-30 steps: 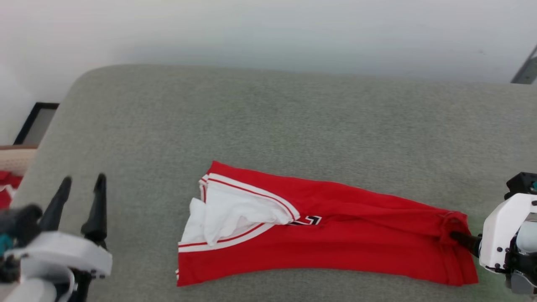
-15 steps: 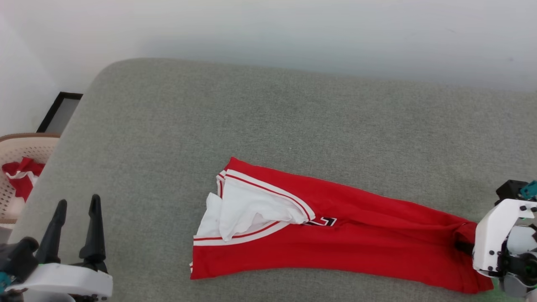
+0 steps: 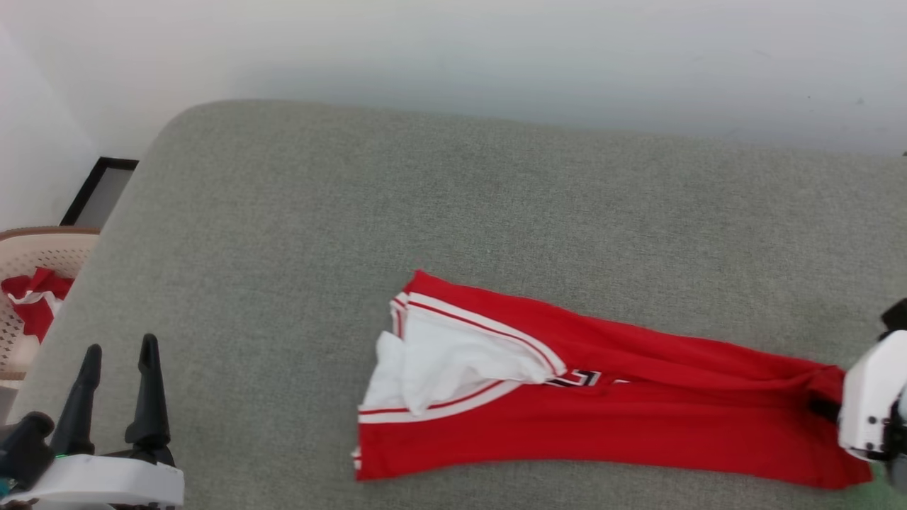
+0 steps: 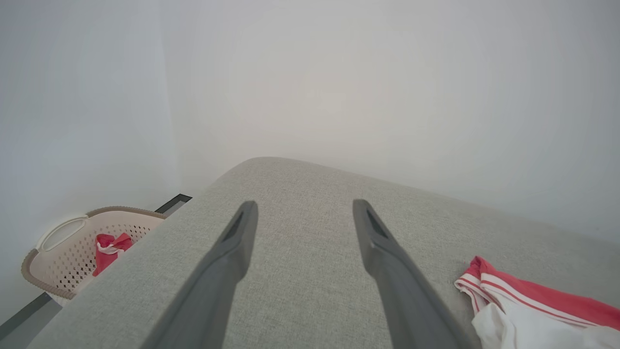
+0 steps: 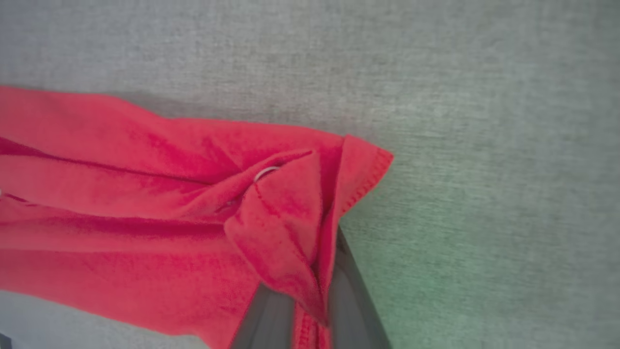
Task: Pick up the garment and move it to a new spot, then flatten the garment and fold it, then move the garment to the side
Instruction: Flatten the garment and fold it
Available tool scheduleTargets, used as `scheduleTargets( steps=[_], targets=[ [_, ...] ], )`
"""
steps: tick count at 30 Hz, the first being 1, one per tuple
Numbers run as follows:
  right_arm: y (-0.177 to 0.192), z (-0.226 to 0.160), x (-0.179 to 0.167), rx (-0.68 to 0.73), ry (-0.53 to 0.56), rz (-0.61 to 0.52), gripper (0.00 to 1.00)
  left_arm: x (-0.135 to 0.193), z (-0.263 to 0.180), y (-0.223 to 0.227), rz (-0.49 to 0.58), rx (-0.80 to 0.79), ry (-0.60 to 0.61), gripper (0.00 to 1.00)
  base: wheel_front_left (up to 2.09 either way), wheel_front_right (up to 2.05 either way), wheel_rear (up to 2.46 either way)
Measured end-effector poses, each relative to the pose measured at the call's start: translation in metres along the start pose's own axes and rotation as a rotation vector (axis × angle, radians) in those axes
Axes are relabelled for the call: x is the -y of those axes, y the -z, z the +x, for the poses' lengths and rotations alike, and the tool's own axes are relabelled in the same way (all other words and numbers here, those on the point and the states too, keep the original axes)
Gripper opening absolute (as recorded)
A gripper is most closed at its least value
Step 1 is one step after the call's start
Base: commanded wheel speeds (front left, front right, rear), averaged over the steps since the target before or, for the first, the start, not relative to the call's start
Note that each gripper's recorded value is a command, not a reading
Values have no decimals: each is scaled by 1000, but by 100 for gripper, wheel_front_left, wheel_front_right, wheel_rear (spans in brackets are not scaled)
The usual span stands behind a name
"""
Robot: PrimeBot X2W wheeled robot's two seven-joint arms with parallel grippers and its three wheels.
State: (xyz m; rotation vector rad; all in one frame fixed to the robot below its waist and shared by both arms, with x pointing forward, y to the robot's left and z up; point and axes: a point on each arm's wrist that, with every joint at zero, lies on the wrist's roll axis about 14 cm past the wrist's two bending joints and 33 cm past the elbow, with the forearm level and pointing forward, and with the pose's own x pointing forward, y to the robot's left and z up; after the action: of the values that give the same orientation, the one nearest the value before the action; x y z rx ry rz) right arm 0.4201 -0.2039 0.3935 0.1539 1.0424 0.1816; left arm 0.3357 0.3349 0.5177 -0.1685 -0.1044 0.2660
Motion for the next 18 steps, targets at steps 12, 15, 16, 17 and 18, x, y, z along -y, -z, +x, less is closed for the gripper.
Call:
scheduleTargets(
  steps=[12, 15, 16, 17, 18],
  targets=[
    [-15, -34, 86, 55, 214, 45, 0, 8, 3, 9, -1, -17, 22, 100, 0, 0, 0],
    [-20, -42, 92, 73, 230, 43, 0, 11, 4, 10, -7, -19, 26, 100, 0, 0, 0],
    [-20, -43, 91, 73, 229, 40, 0, 11, 4, 11, -8, -21, 30, 100, 0, 0, 0],
    [-22, -45, 90, 77, 225, 32, 0, 12, 4, 11, -9, -21, 32, 100, 0, 0, 0],
    [-23, -46, 85, 78, 214, 21, 0, 13, 4, 10, -11, -18, 34, 100, 0, 0, 0]
  ],
)
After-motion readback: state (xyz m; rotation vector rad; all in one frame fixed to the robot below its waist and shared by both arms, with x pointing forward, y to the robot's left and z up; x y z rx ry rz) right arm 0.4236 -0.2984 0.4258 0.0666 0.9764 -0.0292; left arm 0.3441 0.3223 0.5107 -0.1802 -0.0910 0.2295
